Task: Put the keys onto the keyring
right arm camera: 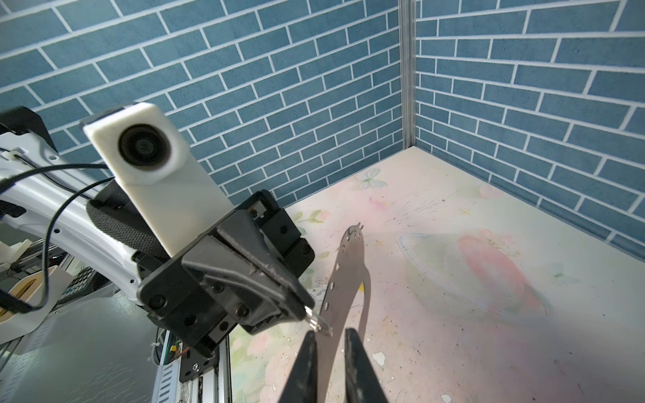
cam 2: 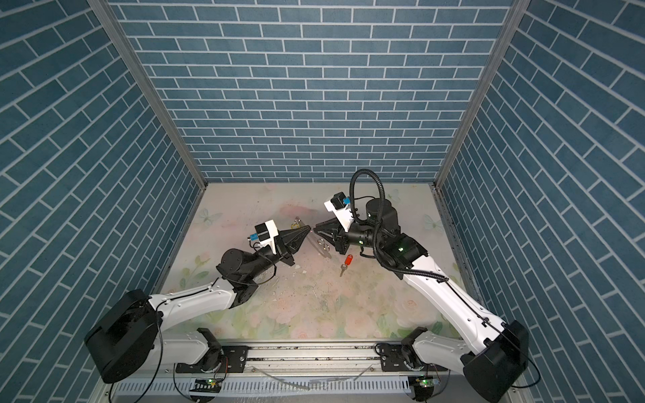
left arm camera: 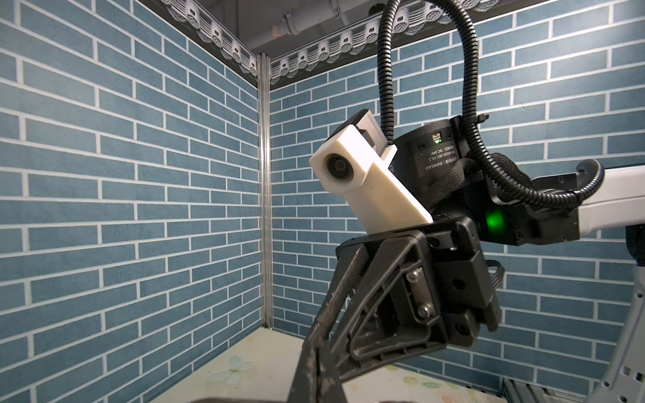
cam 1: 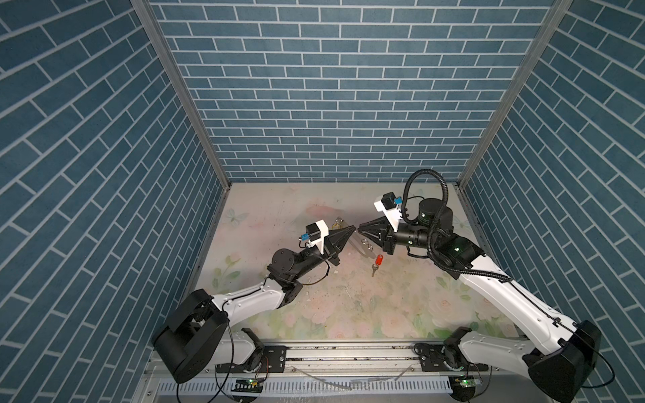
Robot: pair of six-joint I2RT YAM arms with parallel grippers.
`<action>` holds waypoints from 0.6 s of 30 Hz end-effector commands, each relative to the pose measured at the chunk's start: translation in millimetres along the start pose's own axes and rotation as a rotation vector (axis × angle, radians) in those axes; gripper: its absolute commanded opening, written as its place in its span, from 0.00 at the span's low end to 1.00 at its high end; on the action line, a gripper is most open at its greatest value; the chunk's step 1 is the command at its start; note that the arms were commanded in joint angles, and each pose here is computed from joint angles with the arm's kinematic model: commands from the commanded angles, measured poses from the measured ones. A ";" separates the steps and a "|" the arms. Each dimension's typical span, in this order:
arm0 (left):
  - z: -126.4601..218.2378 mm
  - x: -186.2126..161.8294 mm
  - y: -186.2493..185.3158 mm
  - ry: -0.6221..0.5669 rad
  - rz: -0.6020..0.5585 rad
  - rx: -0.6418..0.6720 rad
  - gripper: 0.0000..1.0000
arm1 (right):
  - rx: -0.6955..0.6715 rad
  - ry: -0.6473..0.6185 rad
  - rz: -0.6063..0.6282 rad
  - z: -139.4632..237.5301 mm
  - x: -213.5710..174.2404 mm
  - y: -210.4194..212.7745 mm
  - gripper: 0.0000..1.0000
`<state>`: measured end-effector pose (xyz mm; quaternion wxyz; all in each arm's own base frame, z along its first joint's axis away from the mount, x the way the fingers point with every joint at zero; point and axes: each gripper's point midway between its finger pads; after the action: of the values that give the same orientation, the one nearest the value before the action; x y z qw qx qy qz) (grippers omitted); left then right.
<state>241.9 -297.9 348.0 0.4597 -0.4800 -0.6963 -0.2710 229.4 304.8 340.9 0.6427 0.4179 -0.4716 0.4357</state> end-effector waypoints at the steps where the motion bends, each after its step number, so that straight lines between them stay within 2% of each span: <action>1: -7.6 27.7 -12.8 -0.086 -0.036 -0.066 0.00 | 0.003 -0.037 0.000 1.5 7.6 -0.4 0.17; 9: -14.8 31.3 -20.8 -0.085 -0.010 -0.128 0.00 | 0.066 -0.034 0.046 -1.4 18.8 6.6 0.11; 18: -19.4 28.8 -23.5 -0.074 0.010 -0.159 0.00 | 0.095 -0.039 0.073 1.2 25.1 13.0 0.08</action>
<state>239.9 -305.4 366.7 0.4326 -0.5039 -0.6917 -0.2837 224.1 308.0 346.6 0.6265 0.4395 -0.4585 0.4518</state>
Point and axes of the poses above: each gripper's point midway between its finger pads, its own z axis back along the fingers, its own y axis along the line the jaws close on, x = y × z, and after that the axes turned 5 degrees about z, right-handed
